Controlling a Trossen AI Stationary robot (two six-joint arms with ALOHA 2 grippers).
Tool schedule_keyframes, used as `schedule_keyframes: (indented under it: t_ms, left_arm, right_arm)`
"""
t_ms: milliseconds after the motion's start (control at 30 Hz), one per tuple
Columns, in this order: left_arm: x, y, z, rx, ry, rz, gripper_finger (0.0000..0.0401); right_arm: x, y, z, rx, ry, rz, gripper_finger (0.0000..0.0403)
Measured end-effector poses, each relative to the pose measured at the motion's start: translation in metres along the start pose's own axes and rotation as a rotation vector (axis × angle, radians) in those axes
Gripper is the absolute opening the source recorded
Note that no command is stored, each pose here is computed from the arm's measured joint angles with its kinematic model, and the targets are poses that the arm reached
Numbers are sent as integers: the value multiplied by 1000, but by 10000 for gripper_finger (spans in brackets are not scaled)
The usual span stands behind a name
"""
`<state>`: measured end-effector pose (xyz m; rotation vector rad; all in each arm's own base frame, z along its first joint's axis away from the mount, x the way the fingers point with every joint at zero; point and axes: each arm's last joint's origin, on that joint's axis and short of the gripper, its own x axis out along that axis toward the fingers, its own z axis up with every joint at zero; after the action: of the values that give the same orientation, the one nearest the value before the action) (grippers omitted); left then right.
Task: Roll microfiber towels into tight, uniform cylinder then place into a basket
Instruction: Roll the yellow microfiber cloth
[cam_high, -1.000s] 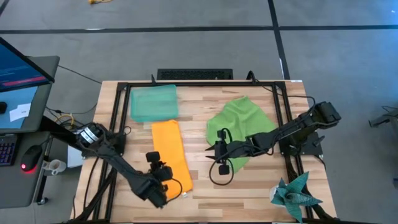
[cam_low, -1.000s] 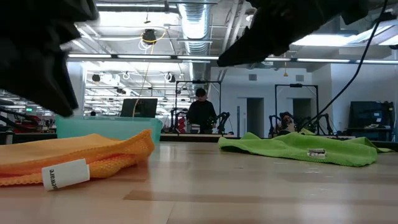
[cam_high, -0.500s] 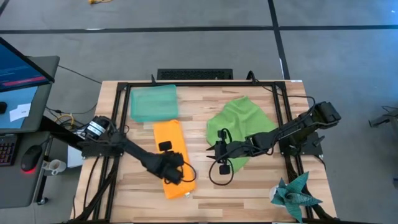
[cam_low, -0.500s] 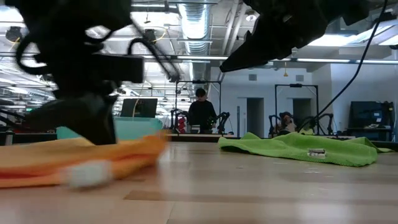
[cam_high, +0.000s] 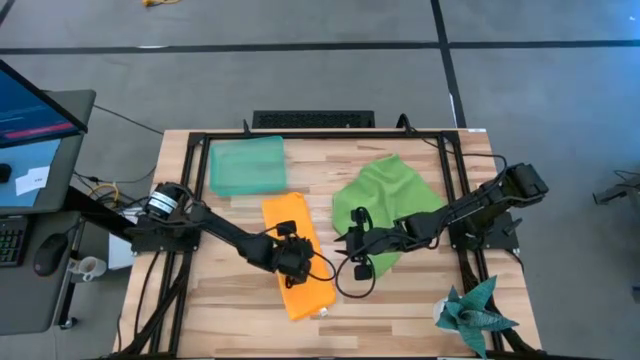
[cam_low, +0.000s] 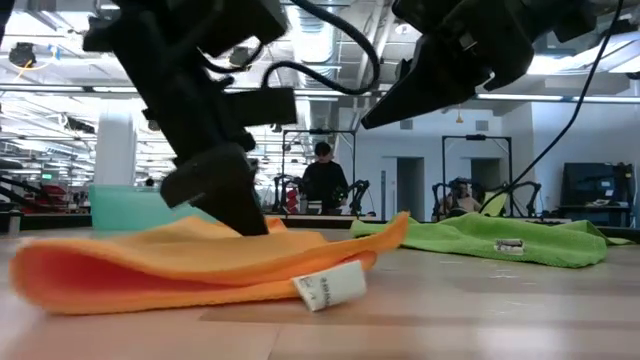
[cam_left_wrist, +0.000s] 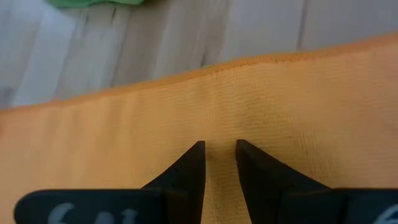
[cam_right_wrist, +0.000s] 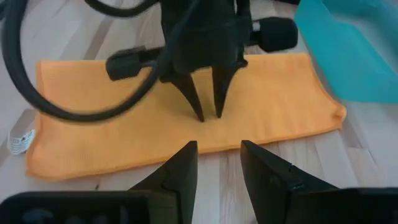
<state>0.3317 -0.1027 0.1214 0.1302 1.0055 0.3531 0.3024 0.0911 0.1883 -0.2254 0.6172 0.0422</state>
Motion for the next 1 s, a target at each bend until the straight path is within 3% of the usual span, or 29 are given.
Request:
schedule_keyframes:
  t_ms: [133,433,733,1000]
  left_arm:
    - [-4,-1,0,22,-9,51,82]
    - [-57,-27,12,118,30,79,82]
    - [-96,-80,1,226,-100,-152,82]
    - [-103,-90,-2,219,-124,-224,92]
  right_arm:
    - [0,0,-1,-3,10,-1,146]
    - [-3,7,4,-18,10,16,146]
    - [-15,40,13,-137,-55,123,146]
    - [-23,58,19,-138,-137,176,146]
